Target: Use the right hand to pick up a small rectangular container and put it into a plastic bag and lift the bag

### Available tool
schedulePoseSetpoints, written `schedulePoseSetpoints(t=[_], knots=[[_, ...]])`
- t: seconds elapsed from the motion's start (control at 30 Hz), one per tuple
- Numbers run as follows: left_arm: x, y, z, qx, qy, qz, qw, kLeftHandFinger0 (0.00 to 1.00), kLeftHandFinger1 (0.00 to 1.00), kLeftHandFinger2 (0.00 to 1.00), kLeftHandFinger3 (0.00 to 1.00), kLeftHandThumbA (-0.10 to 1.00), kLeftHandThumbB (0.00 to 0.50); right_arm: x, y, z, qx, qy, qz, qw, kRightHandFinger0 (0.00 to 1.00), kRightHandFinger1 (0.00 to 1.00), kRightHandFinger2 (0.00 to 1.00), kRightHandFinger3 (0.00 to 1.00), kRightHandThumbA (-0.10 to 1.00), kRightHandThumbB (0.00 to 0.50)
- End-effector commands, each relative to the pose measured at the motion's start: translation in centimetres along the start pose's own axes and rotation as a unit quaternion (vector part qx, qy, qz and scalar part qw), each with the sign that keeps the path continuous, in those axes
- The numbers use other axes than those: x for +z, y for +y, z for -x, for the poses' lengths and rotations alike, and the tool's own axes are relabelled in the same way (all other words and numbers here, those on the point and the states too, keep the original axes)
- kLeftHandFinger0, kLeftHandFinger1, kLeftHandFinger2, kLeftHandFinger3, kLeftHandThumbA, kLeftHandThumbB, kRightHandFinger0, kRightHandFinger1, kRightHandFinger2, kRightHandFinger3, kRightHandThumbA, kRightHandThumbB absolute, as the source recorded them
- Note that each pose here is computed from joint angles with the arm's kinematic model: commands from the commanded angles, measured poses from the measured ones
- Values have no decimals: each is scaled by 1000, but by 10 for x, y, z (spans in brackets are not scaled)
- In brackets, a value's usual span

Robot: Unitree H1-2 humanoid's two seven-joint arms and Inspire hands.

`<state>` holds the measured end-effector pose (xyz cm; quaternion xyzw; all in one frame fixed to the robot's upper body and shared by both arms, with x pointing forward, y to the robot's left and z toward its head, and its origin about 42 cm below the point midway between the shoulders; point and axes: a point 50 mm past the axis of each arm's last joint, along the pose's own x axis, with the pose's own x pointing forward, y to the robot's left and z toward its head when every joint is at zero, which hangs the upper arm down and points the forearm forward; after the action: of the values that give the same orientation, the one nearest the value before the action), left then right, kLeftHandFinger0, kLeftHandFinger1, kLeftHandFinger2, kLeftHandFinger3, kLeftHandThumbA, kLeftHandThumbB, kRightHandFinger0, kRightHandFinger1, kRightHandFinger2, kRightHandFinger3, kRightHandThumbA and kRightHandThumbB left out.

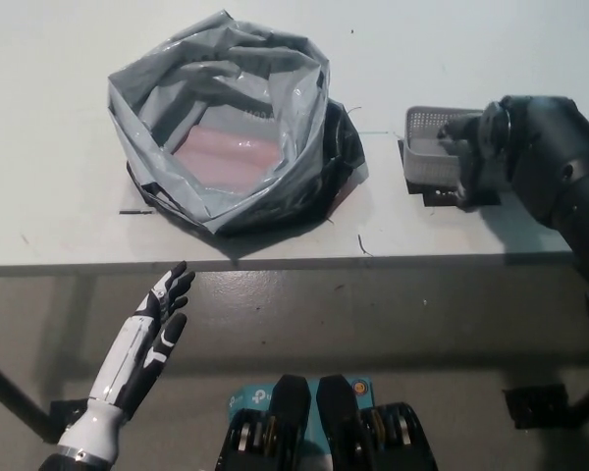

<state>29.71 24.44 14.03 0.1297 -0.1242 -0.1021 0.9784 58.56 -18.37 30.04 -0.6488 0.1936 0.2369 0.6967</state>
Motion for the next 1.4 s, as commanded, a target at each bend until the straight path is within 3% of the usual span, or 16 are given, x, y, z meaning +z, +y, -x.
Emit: schedulePoseSetpoints(t=[0.0,0.17,0.4,0.77,0.93,1.23,1.37], knots=[[9,7,0,-2,-33,-8,999,1000,1000,1000,1000,940,234,33,-56,57,29,-87,4,996,1000,1000,1000,1000,872,500],[12,9,-5,-3,-38,-13,999,1000,1000,1000,1000,952,246,49,-69,104,41,-146,8,988,1000,1000,1000,1000,927,500],[11,10,-4,-1,-38,-8,999,1000,1000,1000,1000,952,239,56,-95,153,10,-219,29,975,1000,1000,1000,1000,910,500],[11,9,-1,0,-40,-7,999,1000,1000,1000,1000,944,244,22,-103,128,-31,-106,24,994,1000,1000,1000,1000,940,500],[11,12,-2,2,-41,-10,999,1000,1000,1000,1000,944,234,15,-123,142,-60,-108,9,992,1000,1000,1000,1000,997,500],[6,7,9,3,-34,-5,999,1000,1000,1000,1000,927,221,-6,-128,119,-51,-83,-54,994,1000,1000,1000,1000,877,500],[5,4,14,1,-27,-3,1000,1000,1000,1000,1000,928,225,-16,-117,98,-38,-56,-51,996,1000,1000,1000,1000,911,500]])
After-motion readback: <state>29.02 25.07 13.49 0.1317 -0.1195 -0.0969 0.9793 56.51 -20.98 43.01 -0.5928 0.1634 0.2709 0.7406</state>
